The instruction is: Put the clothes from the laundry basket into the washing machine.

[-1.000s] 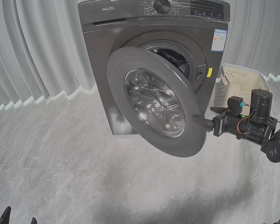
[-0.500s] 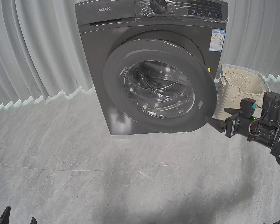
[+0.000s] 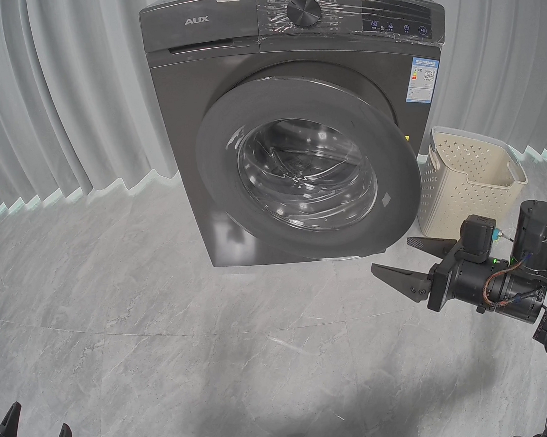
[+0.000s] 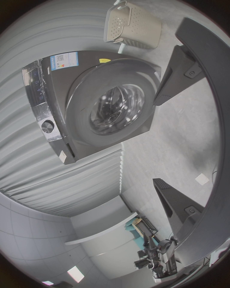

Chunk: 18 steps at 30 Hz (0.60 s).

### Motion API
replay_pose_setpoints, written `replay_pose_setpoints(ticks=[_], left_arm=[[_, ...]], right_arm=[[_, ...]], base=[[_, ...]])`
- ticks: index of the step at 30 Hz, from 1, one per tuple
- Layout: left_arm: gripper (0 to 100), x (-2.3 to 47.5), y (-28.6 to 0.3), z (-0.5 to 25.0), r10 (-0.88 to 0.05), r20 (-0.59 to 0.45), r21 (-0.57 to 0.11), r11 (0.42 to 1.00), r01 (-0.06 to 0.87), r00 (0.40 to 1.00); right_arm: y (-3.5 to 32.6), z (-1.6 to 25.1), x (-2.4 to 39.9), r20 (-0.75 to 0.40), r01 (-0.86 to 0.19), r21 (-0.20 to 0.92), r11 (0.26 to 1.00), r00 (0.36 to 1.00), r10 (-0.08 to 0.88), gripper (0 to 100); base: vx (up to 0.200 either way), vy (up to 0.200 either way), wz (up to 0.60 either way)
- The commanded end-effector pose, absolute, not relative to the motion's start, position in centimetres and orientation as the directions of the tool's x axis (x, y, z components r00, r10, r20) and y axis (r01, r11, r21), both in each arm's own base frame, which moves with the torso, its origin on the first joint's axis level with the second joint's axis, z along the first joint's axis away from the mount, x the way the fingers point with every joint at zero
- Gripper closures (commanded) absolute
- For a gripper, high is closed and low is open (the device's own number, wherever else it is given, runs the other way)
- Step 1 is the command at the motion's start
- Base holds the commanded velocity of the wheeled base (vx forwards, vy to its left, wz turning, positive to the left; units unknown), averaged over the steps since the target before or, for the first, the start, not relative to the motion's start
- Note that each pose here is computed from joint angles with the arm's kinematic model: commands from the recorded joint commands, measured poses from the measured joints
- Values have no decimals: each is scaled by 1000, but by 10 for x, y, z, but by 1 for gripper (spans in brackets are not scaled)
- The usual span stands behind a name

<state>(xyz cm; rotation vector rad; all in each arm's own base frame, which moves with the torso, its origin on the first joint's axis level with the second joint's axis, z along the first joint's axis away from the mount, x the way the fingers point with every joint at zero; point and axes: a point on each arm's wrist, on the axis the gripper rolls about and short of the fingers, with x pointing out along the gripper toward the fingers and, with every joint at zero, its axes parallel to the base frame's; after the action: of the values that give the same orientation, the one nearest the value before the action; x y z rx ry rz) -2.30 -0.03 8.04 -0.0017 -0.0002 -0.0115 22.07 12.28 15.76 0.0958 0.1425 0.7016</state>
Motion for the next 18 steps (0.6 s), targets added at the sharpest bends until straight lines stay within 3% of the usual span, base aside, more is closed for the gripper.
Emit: replay_pose_setpoints(ticks=[1,8,18], left_arm=[[0,-23,0,75,-11,-2,0,1000,11,1000],[0,-23,0,75,-9,-2,2,1000,9,1000],[0,-23,0,75,-11,-2,-3,1000,11,1000]], right_arm=[[130,163,216,-43,-662,150,735,738,673,0],[136,155,223,-9,-654,179,735,746,666,0],[145,150,221,21,-673,193,714,730,683,0]], base=[[0,-200,0],[0,-29,0],[200,0,0]])
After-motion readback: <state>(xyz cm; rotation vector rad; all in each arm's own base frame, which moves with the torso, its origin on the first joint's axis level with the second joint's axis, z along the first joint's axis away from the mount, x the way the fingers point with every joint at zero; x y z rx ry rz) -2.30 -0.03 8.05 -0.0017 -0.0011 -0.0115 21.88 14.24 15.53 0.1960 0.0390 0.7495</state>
